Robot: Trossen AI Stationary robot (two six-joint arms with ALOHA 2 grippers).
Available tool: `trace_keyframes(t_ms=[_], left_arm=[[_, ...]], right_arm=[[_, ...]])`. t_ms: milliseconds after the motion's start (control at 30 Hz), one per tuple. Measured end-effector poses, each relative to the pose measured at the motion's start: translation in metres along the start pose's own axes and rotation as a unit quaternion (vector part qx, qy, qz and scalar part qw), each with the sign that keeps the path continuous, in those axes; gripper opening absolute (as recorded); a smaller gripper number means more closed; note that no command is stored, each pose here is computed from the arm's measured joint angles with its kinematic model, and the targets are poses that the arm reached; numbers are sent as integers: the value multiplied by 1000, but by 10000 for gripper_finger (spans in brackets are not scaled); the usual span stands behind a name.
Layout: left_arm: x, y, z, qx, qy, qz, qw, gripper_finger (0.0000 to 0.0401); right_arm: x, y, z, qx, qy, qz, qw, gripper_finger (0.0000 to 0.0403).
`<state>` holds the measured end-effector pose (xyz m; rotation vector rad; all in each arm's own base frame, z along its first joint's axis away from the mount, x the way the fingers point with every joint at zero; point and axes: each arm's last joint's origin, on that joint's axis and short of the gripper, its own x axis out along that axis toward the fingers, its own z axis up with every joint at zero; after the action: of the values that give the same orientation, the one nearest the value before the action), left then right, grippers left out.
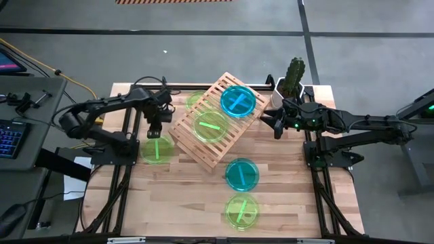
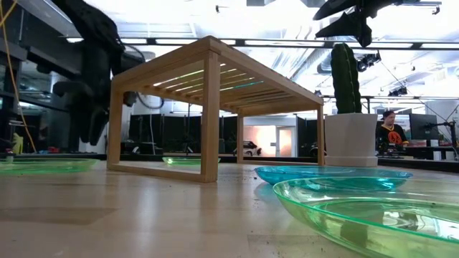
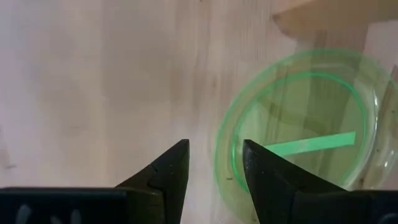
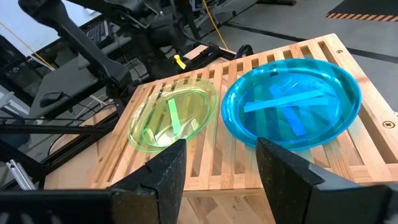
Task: Place and stack plates onto a shelf
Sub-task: Stack the middle green plate on top of the green plate on the shelf
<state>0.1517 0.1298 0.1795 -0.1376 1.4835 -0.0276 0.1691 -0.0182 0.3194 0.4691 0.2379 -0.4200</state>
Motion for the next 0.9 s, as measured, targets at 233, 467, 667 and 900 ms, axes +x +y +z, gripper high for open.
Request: trace_keyframes(t_ms=[233,467,667,900], left_arm=[[22,9,3,34,40,-44,998,138],[38,12,6,44,58,-90,993,138],[48,12,6,53,68,-122,989,137],[53,15,7,51,78,-128,987,71]], right_arm=[[0,0,0,4,0,0,1000,177],[0,0,0,5,0,0,1000,177],[0,0,0,13,0,0,1000,177],[0,0,0,13,0,0,1000,177]])
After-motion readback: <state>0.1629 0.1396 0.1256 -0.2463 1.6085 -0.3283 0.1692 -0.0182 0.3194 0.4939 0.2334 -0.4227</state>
